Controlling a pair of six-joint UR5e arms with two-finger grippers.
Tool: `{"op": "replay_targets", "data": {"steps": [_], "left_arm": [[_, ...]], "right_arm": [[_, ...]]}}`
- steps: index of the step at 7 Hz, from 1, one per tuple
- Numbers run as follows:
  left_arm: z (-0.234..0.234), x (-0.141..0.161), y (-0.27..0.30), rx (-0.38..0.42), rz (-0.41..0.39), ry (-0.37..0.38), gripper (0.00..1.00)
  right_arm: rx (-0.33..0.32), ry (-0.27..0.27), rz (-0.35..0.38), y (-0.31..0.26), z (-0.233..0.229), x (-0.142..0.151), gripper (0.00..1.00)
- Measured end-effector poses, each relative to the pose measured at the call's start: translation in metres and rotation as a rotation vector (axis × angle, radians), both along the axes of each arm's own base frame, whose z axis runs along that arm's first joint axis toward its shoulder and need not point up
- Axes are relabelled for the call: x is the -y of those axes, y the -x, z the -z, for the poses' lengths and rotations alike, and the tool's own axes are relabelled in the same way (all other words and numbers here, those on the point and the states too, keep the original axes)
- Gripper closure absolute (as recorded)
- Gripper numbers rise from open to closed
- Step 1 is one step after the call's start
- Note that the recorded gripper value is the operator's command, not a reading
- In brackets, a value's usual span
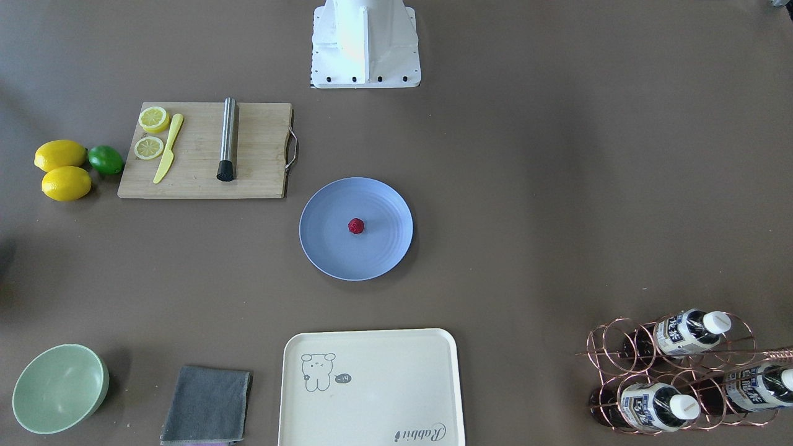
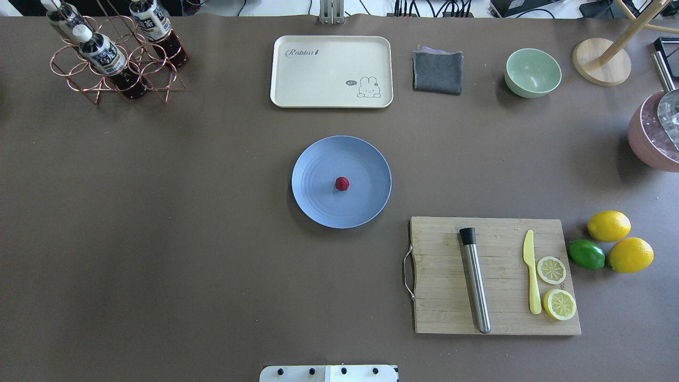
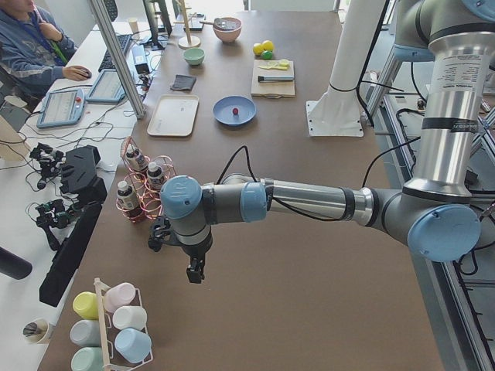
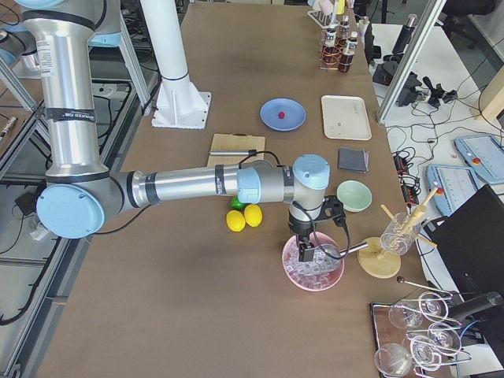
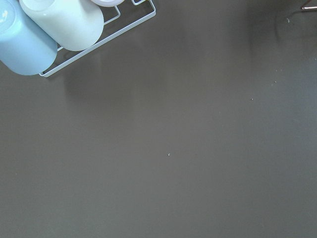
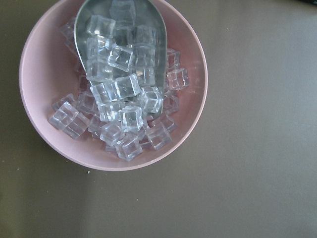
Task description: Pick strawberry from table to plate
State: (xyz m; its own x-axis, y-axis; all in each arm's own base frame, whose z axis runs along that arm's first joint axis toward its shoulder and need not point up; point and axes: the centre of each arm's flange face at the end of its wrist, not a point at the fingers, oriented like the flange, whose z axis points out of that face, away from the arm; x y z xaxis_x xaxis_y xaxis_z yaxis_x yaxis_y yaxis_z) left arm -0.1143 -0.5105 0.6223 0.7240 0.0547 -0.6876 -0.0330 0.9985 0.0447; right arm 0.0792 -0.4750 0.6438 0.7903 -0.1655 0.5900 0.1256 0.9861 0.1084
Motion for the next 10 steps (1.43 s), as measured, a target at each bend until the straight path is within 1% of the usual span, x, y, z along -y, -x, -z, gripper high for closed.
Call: {"op": "replay_targets", "data": {"steps": [2,5,10], "left_arm": [[0.0001,-0.0002,-0.0001,-0.001,0.000,-0.001,0.02],[-0.0008,-0.0023,-0.0043,-0.059,0.005,0.004,0.02],[-0.0020,-0.0024,-0.0050,-0.068,0.006,0.007,0.02]], "right_arm": [[0.002,0.013,-0.009,-0.0043,-0.0069,-0.0077,0.00],[0.004,0.013,-0.011,-0.0046,-0.0071,-0.0084,0.00],[0.004,0.013,-0.011,-0.0046,-0.0074,-0.0085,0.00]]}}
